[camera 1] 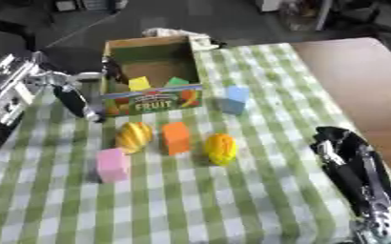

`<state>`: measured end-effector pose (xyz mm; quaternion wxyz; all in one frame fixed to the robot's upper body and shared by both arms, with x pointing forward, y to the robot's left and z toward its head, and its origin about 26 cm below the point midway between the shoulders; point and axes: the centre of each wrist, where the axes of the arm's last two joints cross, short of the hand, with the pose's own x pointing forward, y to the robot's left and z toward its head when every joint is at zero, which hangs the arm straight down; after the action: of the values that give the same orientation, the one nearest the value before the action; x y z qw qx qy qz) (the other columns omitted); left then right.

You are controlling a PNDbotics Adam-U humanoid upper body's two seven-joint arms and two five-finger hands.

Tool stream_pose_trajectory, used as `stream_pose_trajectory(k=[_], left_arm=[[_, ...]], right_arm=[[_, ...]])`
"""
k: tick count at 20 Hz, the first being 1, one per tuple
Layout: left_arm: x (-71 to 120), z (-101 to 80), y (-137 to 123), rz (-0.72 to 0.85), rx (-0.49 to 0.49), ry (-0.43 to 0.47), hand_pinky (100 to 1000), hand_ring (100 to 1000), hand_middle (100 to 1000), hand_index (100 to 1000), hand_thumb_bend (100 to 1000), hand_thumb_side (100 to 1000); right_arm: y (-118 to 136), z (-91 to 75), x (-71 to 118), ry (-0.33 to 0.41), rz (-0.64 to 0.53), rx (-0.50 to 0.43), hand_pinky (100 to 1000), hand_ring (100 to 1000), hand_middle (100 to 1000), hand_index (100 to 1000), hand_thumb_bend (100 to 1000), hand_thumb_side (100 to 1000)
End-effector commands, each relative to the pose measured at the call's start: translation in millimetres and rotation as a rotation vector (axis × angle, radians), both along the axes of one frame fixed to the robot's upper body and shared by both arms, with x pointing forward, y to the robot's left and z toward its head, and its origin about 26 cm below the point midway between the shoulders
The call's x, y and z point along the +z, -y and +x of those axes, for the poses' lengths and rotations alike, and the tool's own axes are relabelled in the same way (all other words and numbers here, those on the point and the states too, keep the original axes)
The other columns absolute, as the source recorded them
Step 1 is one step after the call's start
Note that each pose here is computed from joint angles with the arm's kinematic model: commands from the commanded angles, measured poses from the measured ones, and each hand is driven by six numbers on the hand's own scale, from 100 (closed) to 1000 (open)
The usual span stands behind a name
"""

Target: Pick up objects on the table and place them in the box.

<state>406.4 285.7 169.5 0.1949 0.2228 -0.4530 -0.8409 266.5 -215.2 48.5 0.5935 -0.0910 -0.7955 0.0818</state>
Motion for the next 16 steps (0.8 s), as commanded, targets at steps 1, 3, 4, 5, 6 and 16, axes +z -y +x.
stream_pose_trajectory(k=[1, 3, 4, 5, 6, 16], left_arm=[[17.6, -14.3, -3.0, 0.052, -0.074, -0.010, 757, 697, 708, 852, 528, 390], [19.9, -23.1, 2.0, 0.057, -0.093, -0.030, 755, 698, 710, 854, 518, 399], [21.2, -26.9, 5.0, 0.057, -0.098, -0.040, 756, 699, 711, 854, 515, 400], [23.1, -30.1, 7.9, 0.056, -0.101, -0.050, 756, 699, 711, 855, 513, 401], [25.1, -33.0, 10.8, 0.055, -0.104, -0.060, 756, 701, 713, 856, 516, 406], [27.7, -40.3, 19.5, 0.108, -0.015, -0.176, 761, 715, 742, 877, 588, 452]], right_arm=[[4.3, 1.8, 6.6, 0.025, -0.019, -0.007, 638, 590, 583, 690, 100, 514], [4.1, 1.8, 6.7, 0.025, -0.020, -0.005, 638, 590, 584, 690, 100, 515], [4.0, 1.8, 6.7, 0.025, -0.020, -0.005, 638, 590, 583, 690, 100, 514], [3.9, 1.8, 6.8, 0.025, -0.019, -0.004, 638, 590, 583, 690, 100, 514], [3.9, 1.9, 6.8, 0.025, -0.020, -0.004, 638, 590, 583, 690, 100, 514], [3.9, 1.7, 5.9, 0.022, -0.019, -0.004, 639, 590, 583, 691, 100, 519]])
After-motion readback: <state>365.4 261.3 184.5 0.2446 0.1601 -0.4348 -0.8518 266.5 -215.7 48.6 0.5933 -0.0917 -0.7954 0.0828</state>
